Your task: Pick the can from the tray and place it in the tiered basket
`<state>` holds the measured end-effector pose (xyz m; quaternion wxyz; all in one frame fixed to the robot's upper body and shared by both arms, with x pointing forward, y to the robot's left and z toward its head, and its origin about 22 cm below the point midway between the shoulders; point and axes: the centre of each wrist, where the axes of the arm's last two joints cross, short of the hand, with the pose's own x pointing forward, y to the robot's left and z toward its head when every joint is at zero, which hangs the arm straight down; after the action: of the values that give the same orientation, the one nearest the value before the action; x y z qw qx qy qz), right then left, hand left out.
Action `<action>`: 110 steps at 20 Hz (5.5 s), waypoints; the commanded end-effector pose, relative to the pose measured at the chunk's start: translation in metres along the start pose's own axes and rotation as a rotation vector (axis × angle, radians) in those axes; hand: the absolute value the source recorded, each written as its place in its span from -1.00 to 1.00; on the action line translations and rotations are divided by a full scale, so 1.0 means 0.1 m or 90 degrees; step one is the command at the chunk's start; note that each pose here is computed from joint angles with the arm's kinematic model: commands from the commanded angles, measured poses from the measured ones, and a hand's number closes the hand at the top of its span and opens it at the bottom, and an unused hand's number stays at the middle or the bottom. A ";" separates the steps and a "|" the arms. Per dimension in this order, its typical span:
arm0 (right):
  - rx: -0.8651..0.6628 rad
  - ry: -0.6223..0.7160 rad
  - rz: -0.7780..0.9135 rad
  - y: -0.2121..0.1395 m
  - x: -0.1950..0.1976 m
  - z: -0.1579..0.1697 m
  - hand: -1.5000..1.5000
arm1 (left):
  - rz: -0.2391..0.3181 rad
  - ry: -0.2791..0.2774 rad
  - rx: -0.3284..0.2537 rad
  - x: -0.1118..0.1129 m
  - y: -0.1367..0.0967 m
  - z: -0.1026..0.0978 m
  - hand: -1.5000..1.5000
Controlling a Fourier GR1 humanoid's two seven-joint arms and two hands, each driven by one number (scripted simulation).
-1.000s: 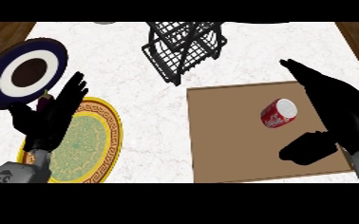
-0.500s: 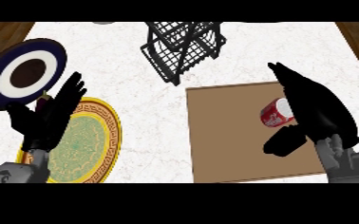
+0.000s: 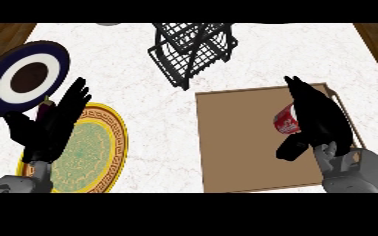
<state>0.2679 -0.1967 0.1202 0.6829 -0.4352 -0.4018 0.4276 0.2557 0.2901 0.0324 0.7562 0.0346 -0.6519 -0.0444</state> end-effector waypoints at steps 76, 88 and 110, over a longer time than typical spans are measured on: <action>-0.349 0.033 -0.267 -0.82 2.17 -0.24 1.00 | 0.006 -0.008 -0.031 0.22 -0.10 -0.15 0.00; -0.373 0.044 -0.251 -0.61 2.27 -0.70 1.00 | -0.009 -0.012 -0.009 0.09 -0.08 -0.15 0.00; -0.500 0.031 -0.408 -0.74 2.31 -0.95 -1.00 | 0.002 -0.014 -0.027 0.02 -0.28 -0.10 0.00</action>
<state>0.4400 -0.0180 0.2071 0.5511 -0.5445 -0.6284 0.0699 0.2677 0.2733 0.0318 0.7498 0.0182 -0.6583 -0.0642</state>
